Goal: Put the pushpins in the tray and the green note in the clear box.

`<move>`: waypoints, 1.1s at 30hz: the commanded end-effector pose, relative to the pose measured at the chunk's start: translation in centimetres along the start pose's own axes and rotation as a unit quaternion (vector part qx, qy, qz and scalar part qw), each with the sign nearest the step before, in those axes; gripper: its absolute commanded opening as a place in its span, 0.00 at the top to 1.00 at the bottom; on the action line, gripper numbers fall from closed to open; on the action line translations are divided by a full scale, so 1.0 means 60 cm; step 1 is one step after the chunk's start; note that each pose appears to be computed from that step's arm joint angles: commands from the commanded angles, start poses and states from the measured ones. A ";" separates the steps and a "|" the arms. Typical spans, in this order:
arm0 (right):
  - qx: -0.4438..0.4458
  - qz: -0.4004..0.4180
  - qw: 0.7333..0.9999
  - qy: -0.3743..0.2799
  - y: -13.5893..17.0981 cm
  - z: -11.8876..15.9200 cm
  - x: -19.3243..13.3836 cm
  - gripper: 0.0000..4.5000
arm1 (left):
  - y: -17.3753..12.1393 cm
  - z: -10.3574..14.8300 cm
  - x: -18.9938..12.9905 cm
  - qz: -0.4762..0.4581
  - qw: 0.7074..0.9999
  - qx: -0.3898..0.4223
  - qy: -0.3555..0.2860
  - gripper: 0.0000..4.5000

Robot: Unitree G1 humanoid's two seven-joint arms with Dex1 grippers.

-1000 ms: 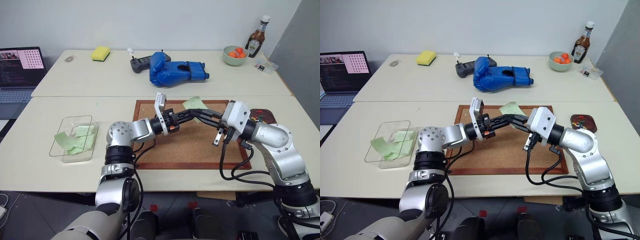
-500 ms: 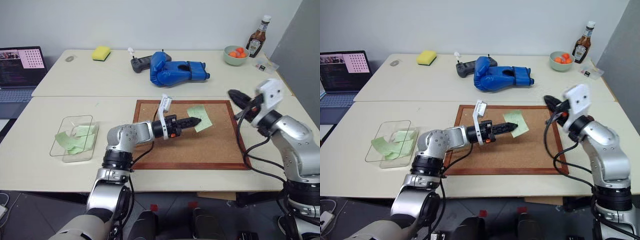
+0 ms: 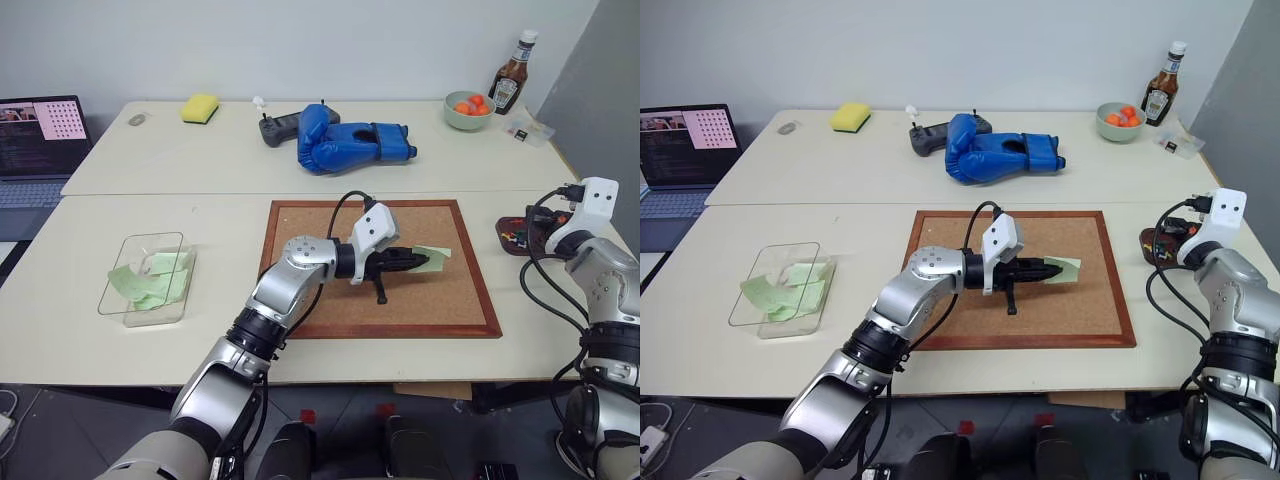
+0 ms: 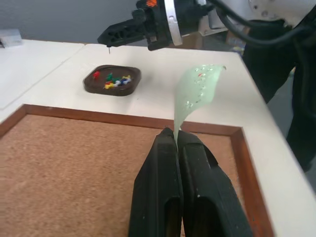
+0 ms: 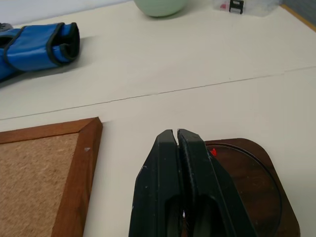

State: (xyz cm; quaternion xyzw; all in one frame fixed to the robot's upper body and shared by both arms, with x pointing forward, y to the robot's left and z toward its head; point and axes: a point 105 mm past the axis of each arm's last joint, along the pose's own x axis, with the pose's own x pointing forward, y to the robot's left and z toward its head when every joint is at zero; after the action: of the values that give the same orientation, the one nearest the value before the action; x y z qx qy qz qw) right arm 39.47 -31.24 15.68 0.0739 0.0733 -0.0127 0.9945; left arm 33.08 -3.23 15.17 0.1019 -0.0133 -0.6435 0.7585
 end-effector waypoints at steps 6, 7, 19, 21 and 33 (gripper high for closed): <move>0.011 -0.031 0.999 -0.005 -0.038 0.002 0.022 1.00 | -0.007 0.013 -0.006 -0.010 1.000 0.015 -0.007 0.98; 0.012 -0.034 0.999 -0.005 -0.041 0.001 0.023 0.95 | -0.007 0.012 -0.007 -0.010 1.000 0.016 -0.004 0.99; 0.014 -0.042 0.999 -0.007 -0.050 -0.003 0.024 0.38 | -0.007 0.014 -0.007 -0.011 1.000 0.012 -0.005 1.00; 0.014 -0.045 0.999 -0.008 -0.054 -0.002 0.022 0.31 | -0.007 0.014 -0.005 -0.012 1.000 0.012 -0.005 1.00; -0.018 0.045 0.998 -0.048 0.001 0.039 -0.015 0.01 | 0.019 0.015 -0.026 0.022 1.000 0.001 -0.006 1.00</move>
State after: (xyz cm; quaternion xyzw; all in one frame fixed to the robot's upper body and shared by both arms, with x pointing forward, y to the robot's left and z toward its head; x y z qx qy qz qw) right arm 39.29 -32.32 15.60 0.0769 0.0563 0.0064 0.9954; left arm 33.30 -2.13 14.67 0.0990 0.0065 -0.6370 0.7645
